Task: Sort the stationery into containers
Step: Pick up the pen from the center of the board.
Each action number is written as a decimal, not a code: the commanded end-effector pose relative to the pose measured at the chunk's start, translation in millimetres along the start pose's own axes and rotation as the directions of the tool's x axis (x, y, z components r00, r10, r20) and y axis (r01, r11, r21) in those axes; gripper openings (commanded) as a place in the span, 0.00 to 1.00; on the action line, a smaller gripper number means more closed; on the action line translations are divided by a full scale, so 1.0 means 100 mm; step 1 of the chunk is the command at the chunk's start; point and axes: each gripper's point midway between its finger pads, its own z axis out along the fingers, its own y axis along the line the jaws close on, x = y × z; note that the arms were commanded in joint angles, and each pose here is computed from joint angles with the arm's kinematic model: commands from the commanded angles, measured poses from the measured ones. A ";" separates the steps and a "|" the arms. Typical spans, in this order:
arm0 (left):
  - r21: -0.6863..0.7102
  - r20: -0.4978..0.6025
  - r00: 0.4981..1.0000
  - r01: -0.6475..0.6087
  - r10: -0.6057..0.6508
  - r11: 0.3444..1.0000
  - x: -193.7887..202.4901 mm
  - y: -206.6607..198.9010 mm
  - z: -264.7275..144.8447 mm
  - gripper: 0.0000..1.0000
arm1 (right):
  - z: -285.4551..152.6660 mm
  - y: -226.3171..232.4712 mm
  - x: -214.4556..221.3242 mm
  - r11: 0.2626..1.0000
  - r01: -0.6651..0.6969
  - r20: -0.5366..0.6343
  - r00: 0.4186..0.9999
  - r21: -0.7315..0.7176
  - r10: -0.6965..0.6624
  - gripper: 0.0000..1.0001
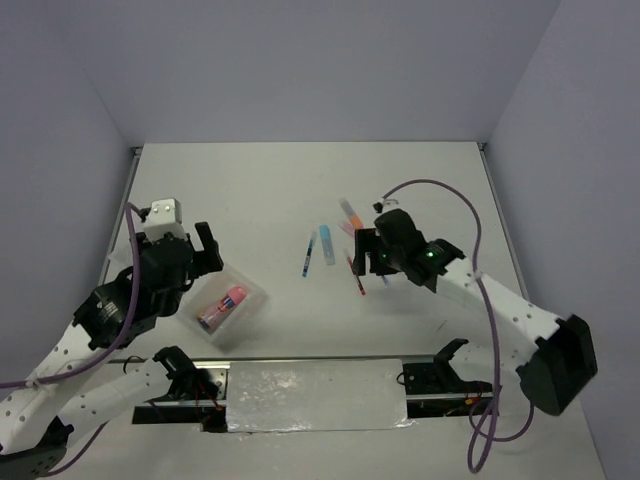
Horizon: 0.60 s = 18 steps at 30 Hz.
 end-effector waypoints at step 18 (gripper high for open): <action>0.064 -0.075 0.988 0.142 -0.137 0.988 -0.07 -0.45 0.12 0.99 | 1.57 0.45 -0.48 0.973 0.118 -0.121 0.988 0.198 -0.095 0.61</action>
